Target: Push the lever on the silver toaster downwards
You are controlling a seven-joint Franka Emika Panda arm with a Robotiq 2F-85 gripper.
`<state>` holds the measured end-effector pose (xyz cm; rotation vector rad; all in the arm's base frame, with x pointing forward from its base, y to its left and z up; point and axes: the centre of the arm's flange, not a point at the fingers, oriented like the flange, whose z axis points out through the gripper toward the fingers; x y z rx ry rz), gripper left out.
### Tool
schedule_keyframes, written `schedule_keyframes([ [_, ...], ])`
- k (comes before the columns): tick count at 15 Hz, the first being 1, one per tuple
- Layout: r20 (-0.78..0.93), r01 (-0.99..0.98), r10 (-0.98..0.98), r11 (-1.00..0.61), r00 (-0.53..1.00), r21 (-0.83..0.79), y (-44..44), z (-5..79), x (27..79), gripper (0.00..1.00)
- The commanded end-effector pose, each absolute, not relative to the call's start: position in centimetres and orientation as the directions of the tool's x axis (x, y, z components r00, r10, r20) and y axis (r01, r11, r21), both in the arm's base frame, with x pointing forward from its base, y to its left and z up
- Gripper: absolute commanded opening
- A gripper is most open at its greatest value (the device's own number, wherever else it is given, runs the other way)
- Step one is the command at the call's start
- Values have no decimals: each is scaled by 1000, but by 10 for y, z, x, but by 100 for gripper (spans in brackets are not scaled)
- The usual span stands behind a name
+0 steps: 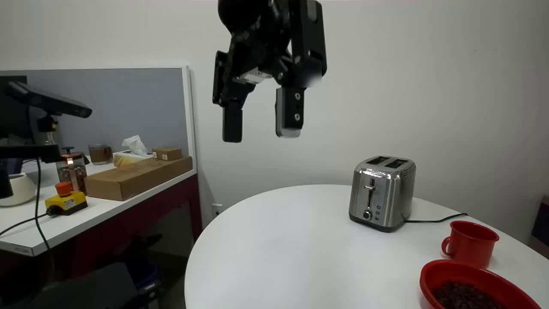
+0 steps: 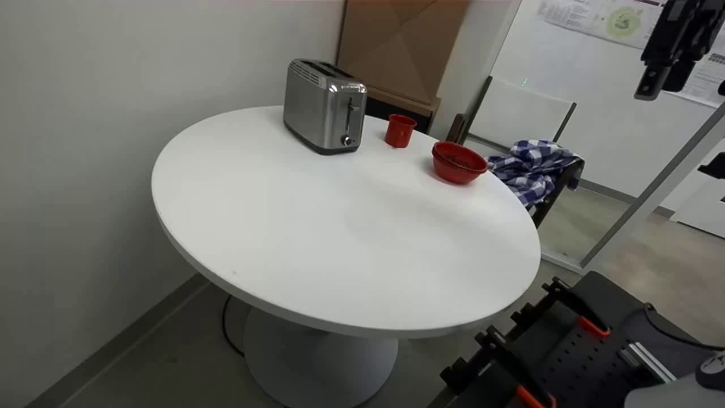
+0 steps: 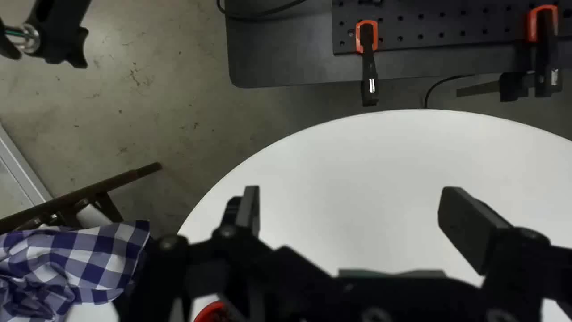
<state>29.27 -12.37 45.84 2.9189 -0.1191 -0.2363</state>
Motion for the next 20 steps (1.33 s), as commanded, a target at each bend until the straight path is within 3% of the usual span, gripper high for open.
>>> schedule_keyframes([
  [1, -150, -63, -97, -975, 984, 215, -124, 458, 293, 100],
  [9, -145, -71, -105, -973, 984, 221, -125, 457, 296, 100],
  [20, 94, -8, 15, -972, 995, 233, -139, 453, 467, 100],
])
